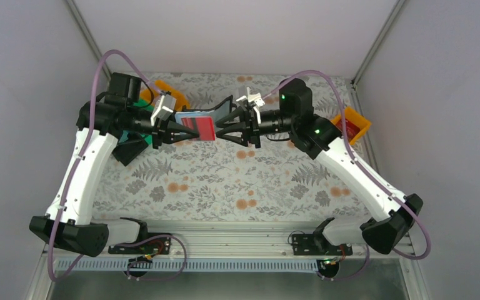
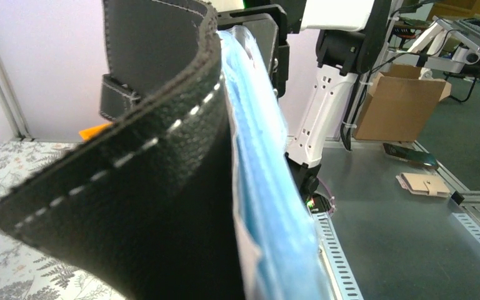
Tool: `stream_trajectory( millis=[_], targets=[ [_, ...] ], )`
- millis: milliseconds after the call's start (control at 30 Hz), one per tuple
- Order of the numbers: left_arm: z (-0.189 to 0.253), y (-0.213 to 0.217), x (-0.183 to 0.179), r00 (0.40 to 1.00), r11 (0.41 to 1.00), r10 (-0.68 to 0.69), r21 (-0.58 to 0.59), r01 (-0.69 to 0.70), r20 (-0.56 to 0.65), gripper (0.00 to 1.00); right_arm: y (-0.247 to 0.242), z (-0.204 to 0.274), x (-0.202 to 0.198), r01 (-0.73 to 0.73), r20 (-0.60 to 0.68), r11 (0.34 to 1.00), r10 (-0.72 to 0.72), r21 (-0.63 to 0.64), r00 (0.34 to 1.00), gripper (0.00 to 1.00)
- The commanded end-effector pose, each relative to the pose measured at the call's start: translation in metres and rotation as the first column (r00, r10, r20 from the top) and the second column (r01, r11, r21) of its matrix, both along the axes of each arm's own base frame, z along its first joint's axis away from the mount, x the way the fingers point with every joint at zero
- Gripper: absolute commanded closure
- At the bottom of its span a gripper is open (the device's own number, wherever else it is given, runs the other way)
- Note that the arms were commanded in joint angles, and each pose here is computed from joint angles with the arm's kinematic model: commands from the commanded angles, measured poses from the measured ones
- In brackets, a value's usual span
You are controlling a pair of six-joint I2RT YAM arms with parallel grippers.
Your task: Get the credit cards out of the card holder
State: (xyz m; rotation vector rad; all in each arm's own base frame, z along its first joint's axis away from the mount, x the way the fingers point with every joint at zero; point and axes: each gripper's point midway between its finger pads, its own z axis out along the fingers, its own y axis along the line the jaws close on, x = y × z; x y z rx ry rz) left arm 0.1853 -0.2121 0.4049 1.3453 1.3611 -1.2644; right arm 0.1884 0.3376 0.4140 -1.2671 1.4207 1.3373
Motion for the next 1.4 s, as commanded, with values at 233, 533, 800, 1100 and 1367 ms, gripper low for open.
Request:
stream_trajectory(
  millis=[233, 533, 800, 1100, 1367],
  targets=[
    [0.016, -0.001, -0.006, 0.999, 0.998, -0.027, -0.050, 0.029, 0.046, 0.98, 0.024, 0.014, -0.017, -0.146, 0.037, 0.989, 0.145, 0.031, 0.989, 0.79],
    [0.012, -0.002, 0.003, 0.999, 1.000, 0.008, -0.022, -0.008, 0.038, 0.97, 0.017, 0.012, -0.024, -0.118, 0.070, 0.993, 0.116, 0.023, 0.991, 0.96],
    [0.013, 0.000, -0.003, 0.999, 1.000, 0.004, -0.022, -0.003, 0.054, 0.78, 0.004, 0.012, -0.016, -0.023, 0.077, 1.000, 0.022, 0.018, 0.997, 0.96],
    [0.015, 0.002, -0.006, 0.998, 0.999, -0.002, -0.033, 0.004, 0.061, 0.97, -0.001, 0.010, -0.015, -0.013, 0.075, 1.000, 0.012, 0.006, 0.997, 0.93],
    [0.016, 0.002, -0.007, 0.998, 0.999, -0.009, -0.040, 0.012, 0.058, 0.98, -0.005, 0.007, -0.009, 0.011, 0.060, 1.000, -0.011, -0.003, 0.998, 0.88]
  ],
)
